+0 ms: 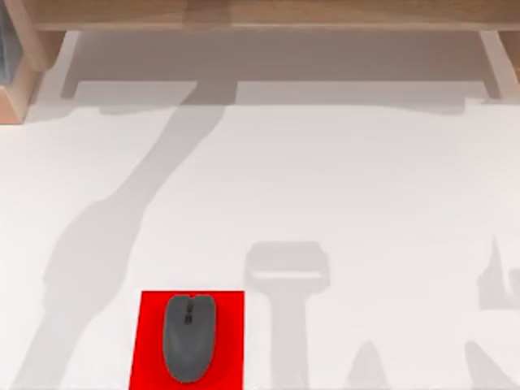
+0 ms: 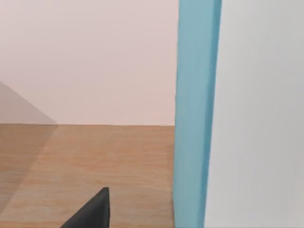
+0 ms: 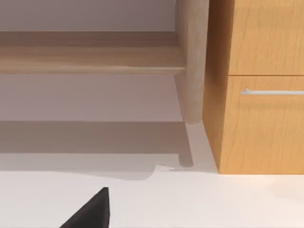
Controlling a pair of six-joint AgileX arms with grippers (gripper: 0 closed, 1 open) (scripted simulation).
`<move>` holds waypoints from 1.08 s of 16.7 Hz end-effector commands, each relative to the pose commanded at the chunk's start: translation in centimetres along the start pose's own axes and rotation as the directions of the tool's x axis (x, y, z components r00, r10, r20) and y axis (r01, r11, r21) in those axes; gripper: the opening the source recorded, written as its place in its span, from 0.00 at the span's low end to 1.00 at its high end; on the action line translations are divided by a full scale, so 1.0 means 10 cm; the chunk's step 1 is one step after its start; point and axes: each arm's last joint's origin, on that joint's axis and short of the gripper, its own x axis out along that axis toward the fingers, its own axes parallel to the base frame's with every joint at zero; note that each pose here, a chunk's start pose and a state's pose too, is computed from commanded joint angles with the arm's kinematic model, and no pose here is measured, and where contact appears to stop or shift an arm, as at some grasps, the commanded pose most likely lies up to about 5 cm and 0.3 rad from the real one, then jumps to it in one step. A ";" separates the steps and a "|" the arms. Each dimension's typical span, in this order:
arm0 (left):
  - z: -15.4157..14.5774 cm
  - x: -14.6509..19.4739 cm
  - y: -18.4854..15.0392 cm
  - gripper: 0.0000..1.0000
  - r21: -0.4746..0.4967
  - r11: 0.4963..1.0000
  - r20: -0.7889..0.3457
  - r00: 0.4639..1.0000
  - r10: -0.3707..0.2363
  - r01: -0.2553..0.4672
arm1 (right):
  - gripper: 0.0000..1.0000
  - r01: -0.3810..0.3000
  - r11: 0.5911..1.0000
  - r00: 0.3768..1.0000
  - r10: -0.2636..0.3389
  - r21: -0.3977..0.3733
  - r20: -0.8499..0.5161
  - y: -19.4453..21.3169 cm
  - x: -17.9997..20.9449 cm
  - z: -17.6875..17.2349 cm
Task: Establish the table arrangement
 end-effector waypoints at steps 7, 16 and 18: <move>0.00 0.17 -0.01 1.00 0.000 1.000 0.001 1.000 -0.001 0.001 | 1.00 0.000 1.000 1.000 0.000 0.000 0.000 0.00 0.00 0.00; 0.00 0.17 -0.01 0.55 0.000 1.000 0.001 1.000 -0.001 0.001 | 1.00 0.000 1.000 1.000 0.000 0.000 0.000 0.00 0.00 0.00; 0.00 0.17 -0.01 0.40 0.000 1.000 0.001 1.000 -0.001 0.001 | 1.00 0.000 1.000 1.000 0.000 0.000 0.000 0.00 0.00 0.00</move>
